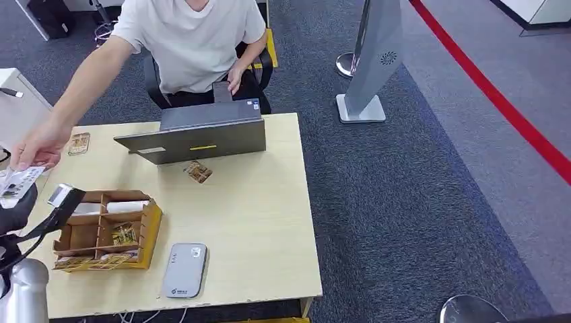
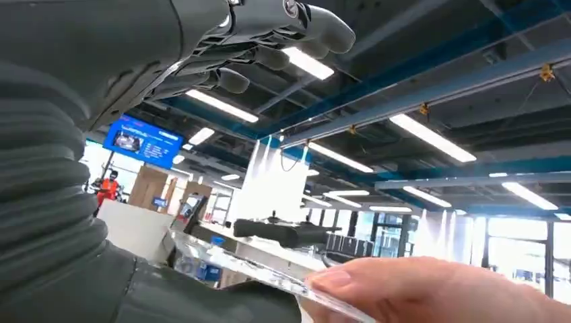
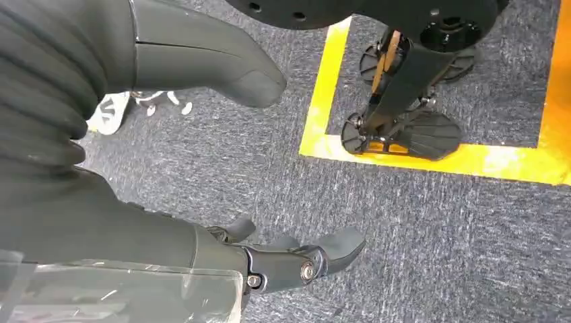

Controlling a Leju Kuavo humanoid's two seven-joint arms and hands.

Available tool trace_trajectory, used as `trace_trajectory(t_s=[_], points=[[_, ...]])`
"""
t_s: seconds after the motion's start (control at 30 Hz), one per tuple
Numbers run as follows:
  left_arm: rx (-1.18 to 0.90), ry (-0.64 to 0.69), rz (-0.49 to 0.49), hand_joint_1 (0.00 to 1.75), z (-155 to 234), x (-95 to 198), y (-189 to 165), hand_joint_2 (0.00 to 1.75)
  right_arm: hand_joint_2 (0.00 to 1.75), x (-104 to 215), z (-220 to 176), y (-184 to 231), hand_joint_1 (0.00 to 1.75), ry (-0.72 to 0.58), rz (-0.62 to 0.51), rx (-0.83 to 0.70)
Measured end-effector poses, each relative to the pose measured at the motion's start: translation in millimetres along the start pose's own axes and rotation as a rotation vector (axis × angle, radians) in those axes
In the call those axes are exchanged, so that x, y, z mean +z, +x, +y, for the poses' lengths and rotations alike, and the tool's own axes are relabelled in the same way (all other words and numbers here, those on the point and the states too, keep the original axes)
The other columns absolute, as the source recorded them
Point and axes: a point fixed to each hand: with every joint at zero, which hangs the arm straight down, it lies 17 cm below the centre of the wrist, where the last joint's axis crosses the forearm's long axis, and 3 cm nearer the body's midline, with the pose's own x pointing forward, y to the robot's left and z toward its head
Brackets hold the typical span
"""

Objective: Pass the card to the sensor for recognition and then transmit it.

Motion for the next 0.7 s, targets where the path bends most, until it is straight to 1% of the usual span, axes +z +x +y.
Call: trace_trajectory(t_s=[0.27,0.3,0.5,0.7], points=[[0.005,-0.027,-0.026,0.0,-8.7,0.2,7.9,1.75,1.75,1.3,0.7,-7.4,0.0,0.003,0.012,-0.009],[0.004,-0.029,-0.03,1.75,-9.3,0.6,8.2,1.75,1.75,1.4,0.8,-8.2,0.0,0.003,0.014,-0.009],[0.0,-0.057,-0.055,1.75,-16.4,7.3,8.6,1.75,1.75,2.0,1.5,-12.1,0.0,0.005,0.025,-0.011],[-0.01,-0.078,-0.059,1.75,-21.4,12.3,2.6,1.75,1.75,2.2,1.6,-13.3,0.0,0.006,0.029,-0.011]])
